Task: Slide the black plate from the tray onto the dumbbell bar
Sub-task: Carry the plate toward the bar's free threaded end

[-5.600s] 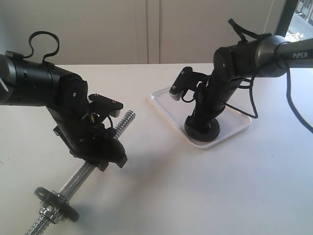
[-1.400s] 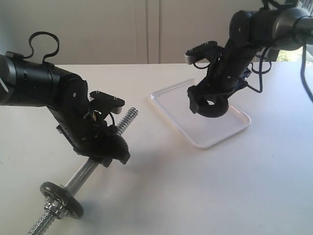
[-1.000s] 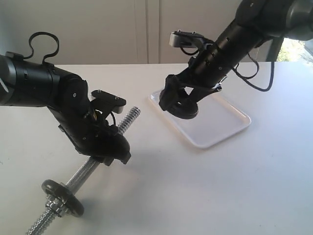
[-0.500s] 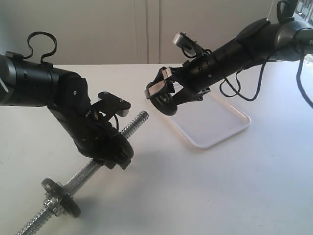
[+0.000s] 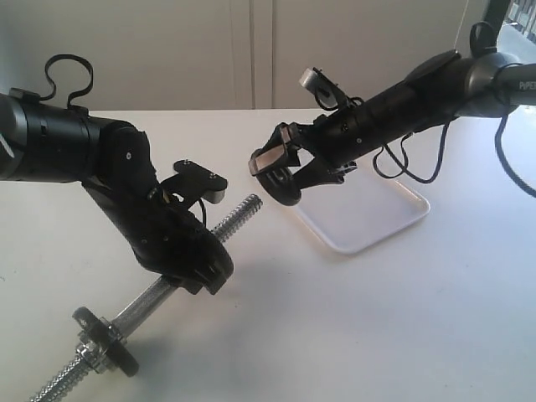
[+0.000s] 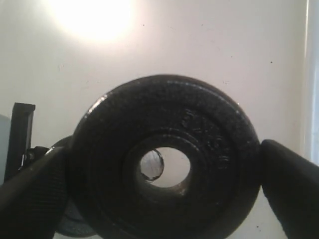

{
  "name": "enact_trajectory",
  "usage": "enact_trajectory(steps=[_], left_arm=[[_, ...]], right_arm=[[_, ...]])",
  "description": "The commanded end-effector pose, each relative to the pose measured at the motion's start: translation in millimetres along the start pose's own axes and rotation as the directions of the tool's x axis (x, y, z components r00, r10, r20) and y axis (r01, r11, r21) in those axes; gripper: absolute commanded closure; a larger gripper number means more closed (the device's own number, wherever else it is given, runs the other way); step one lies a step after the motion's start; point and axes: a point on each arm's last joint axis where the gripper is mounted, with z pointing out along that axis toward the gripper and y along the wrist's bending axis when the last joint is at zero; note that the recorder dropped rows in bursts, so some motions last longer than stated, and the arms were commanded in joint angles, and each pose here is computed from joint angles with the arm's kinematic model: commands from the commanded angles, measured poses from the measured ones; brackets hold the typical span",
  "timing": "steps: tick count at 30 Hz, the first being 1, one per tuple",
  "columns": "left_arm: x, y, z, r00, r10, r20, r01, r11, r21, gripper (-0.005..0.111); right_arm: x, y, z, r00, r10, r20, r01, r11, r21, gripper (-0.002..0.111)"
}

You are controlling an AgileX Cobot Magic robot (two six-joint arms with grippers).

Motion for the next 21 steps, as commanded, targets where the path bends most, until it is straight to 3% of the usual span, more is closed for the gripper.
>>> enact_trajectory(steps=[1,10,21], left_arm=[[-8.3,-4.7,-18.2,0.996,-0.022,0.085,0.021,1.000,0.015,0.107],[-8.5,-4.7,-18.2,0.996,-0.018,0.087,0.017,1.000,0.014,0.107],[-8.8,-4.6,-18.2,0.996,-0.018,0.090,0.017,1.000,0.013,0.107]], right_arm=[[-3.7,1.2,1.9,0.998,0.051,0.046,-0.047,0.995,-0.083,0.108],[-1.9,-4.1,14.7,0.988,0.136,0.069,-0.117,0.967,-0.226,0.108],[2.2,-12.8,25.8,0.975,0.211,0.063,-0.182,0.934,-0.309,0.108]])
